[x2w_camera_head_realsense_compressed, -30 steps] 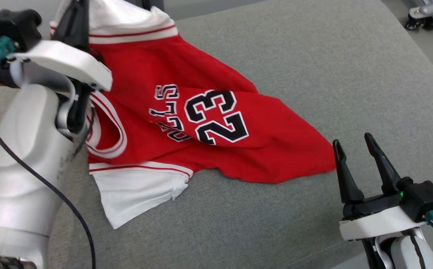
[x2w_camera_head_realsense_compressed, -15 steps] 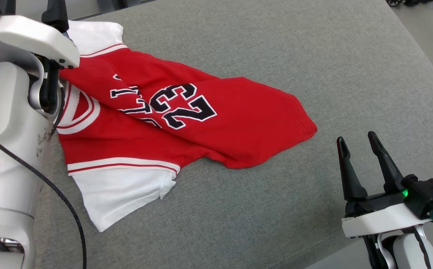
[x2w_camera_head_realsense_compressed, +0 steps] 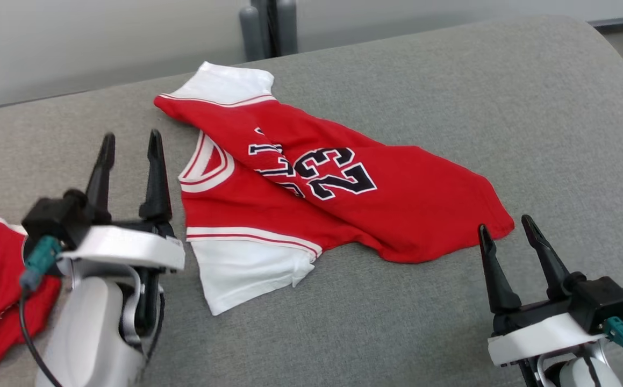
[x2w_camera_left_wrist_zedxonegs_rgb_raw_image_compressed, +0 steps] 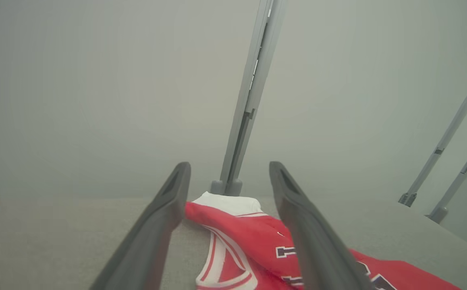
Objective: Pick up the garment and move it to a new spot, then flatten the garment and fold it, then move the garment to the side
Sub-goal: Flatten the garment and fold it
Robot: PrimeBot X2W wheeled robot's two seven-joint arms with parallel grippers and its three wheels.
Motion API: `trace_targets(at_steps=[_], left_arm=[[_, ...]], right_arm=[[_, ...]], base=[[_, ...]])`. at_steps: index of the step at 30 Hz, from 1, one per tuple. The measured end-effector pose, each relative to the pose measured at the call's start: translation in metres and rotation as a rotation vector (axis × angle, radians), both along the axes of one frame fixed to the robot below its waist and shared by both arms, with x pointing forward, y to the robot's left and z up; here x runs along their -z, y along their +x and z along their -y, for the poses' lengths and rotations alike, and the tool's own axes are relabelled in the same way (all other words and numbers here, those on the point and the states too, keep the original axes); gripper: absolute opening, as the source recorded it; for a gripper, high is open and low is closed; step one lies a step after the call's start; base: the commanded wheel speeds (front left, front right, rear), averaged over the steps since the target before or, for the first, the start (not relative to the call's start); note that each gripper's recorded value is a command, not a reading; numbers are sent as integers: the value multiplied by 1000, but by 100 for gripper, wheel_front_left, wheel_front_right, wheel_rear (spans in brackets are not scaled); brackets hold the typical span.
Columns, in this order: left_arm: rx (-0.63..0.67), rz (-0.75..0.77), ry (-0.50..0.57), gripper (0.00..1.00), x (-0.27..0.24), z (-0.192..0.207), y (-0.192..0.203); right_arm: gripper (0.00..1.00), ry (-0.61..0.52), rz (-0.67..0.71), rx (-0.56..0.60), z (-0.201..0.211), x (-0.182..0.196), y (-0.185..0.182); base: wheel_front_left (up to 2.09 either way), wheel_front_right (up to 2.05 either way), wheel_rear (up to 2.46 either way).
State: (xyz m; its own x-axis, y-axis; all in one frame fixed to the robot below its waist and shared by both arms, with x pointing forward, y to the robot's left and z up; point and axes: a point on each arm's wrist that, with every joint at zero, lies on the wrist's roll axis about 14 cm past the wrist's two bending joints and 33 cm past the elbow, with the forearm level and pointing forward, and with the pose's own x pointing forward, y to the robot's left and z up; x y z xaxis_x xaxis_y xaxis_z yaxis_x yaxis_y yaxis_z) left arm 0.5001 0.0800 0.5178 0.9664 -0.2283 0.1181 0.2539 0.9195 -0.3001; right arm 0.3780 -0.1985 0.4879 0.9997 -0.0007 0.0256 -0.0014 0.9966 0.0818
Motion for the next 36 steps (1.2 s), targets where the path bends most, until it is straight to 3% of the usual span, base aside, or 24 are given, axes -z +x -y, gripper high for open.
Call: trace_targets(at_steps=[19, 36], left_arm=[[-270, -28, 86, 100, 5, -70, -150], [-280, -100, 111, 100, 27, -64, -178]], right_arm=[[100, 38, 53, -157, -54, -16, -21], [100, 31, 32, -209, -70, -9, -33]], base=[[0, 0, 0], [0, 0, 0]])
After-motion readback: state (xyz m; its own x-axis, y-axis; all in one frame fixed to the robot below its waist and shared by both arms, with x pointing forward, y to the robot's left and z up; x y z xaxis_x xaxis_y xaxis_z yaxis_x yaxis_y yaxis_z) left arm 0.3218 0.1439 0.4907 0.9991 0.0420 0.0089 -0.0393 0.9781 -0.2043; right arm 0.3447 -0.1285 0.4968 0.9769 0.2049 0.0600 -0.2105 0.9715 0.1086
